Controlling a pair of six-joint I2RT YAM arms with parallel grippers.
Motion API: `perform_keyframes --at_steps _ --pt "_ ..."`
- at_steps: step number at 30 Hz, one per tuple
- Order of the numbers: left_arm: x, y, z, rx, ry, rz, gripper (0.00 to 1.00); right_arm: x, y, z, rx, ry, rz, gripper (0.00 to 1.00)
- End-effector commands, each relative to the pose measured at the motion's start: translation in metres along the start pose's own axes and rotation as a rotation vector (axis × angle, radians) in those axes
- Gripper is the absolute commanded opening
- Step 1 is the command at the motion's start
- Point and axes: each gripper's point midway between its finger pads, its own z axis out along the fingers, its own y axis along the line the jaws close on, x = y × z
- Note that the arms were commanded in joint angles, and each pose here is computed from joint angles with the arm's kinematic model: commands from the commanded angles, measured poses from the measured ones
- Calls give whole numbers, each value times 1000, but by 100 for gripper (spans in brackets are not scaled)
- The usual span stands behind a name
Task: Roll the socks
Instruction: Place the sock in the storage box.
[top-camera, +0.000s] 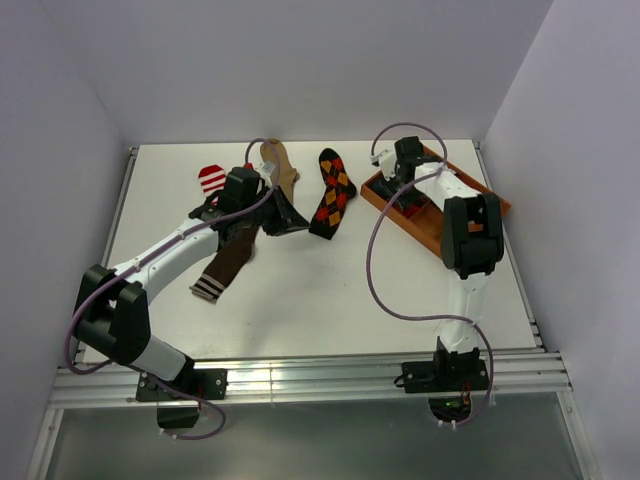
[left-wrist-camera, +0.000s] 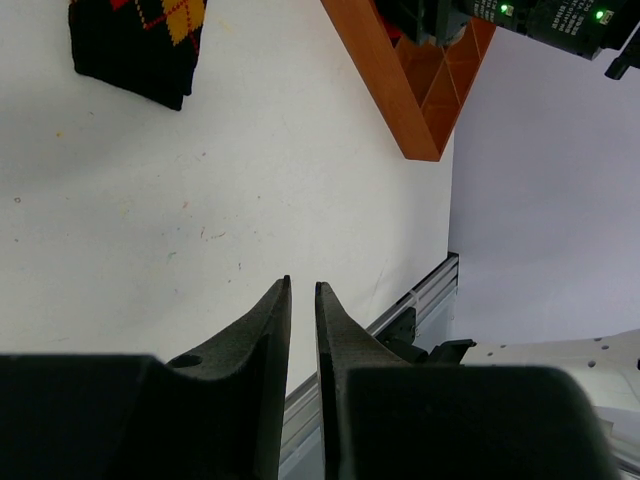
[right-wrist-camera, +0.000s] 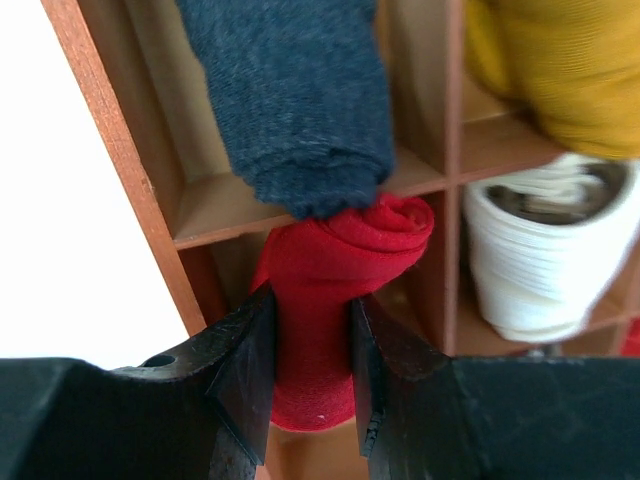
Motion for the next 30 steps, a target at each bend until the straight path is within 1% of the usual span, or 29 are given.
perform_keyframes --at_steps 1,10,14,15,16,18,19,21,22,23,24,30 --pt "-4 -7 -2 24 5 32 21 19 33 13 -158 75 39 0" --pt "-7 -9 1 25 20 35 21 24 36 17 -234 133 97 0" --pt "-8 -10 2 24 23 36 21 22 34 18 -241 130 109 0" --pt "-8 -10 2 25 22 37 21 22 34 18 -239 125 113 2" --pt "-8 -10 2 23 19 39 21 20 33 18 -235 115 113 9" --pt "-9 -10 3 20 24 39 21 19 33 16 -235 109 114 15" --pt "-8 -9 4 19 27 39 21 18 31 16 -226 104 119 20" --pt "-9 -11 4 24 29 42 21 17 27 14 -207 99 123 26" --pt "-9 -11 5 23 30 42 21 14 25 14 -197 86 124 33" --pt "-11 -11 5 24 27 46 22 14 25 10 -191 79 125 35" --pt "-11 -12 6 25 28 46 22 11 23 10 -183 64 130 40" --pt "-11 -13 9 34 36 48 22 0 16 -3 -151 18 144 50"
